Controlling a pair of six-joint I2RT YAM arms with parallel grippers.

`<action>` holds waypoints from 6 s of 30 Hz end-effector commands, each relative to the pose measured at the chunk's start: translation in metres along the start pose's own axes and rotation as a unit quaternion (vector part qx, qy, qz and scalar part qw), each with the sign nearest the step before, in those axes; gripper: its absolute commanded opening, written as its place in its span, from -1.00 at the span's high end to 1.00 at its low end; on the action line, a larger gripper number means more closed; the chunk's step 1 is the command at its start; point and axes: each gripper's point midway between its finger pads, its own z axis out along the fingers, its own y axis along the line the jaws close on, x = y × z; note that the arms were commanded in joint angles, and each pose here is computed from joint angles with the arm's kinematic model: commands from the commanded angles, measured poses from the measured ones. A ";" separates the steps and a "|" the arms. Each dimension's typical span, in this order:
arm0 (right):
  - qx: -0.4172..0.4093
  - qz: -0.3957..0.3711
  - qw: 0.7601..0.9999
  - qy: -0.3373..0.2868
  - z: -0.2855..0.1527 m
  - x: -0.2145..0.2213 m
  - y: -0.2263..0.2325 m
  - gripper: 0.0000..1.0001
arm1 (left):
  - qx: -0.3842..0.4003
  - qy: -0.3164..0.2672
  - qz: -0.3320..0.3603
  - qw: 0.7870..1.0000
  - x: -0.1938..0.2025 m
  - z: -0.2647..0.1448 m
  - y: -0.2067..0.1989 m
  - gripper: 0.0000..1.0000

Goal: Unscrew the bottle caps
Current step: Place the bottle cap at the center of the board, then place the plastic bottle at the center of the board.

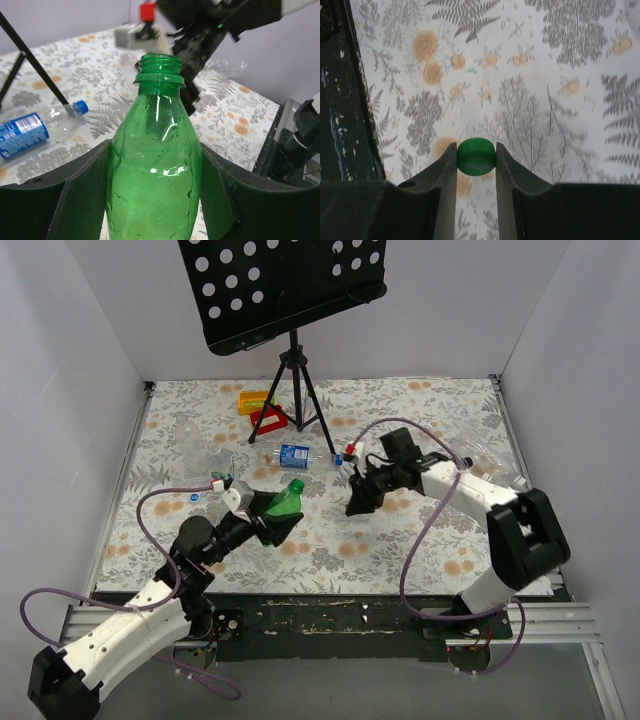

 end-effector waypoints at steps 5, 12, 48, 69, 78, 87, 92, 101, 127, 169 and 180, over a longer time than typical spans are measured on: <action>0.016 0.024 0.996 0.082 0.090 -0.038 -0.011 0.92 | -0.053 -0.055 0.055 0.996 -0.068 -0.019 0.005 0.78; 0.070 0.053 0.994 0.068 0.161 -0.085 -0.017 0.90 | -0.069 -0.070 0.056 0.994 -0.082 -0.038 0.003 0.78; -0.112 -0.167 0.978 -0.051 0.008 -0.103 0.051 -0.39 | -0.006 -0.070 0.012 0.997 -0.065 -0.032 -0.017 0.76; -0.258 -0.173 0.933 -0.180 -0.046 -0.184 0.142 -0.52 | 0.099 -0.014 -0.024 0.995 -0.028 0.002 -0.041 0.74; -0.265 -0.165 0.934 -0.174 -0.039 -0.182 0.144 -0.34 | 0.073 0.005 -0.035 0.997 -0.011 0.006 -0.029 0.72; -0.259 -0.151 0.941 -0.158 -0.025 -0.172 0.139 -0.24 | 0.063 0.002 -0.036 0.997 -0.010 0.009 -0.025 0.70; -0.256 -0.159 0.942 -0.150 -0.020 -0.170 0.142 -0.13 | 0.057 0.005 -0.038 0.998 -0.009 0.009 -0.023 0.68; -0.255 -0.175 0.939 -0.147 -0.021 -0.170 0.143 0.97 | 0.045 0.027 -0.031 0.998 -0.003 0.008 -0.019 0.34; -0.115 -0.250 0.960 -0.044 0.003 -0.150 0.116 0.97 | 0.033 0.225 0.023 0.974 0.013 0.011 -0.009 -0.96; -0.053 -0.245 0.964 -0.088 -0.074 -0.147 0.088 -0.73 | -0.065 0.203 -0.024 0.977 0.028 -0.018 0.011 0.70; -0.032 -0.196 0.972 -0.123 -0.097 -0.092 0.059 -0.73 | -0.124 0.154 -0.037 0.980 0.008 -0.027 0.024 0.70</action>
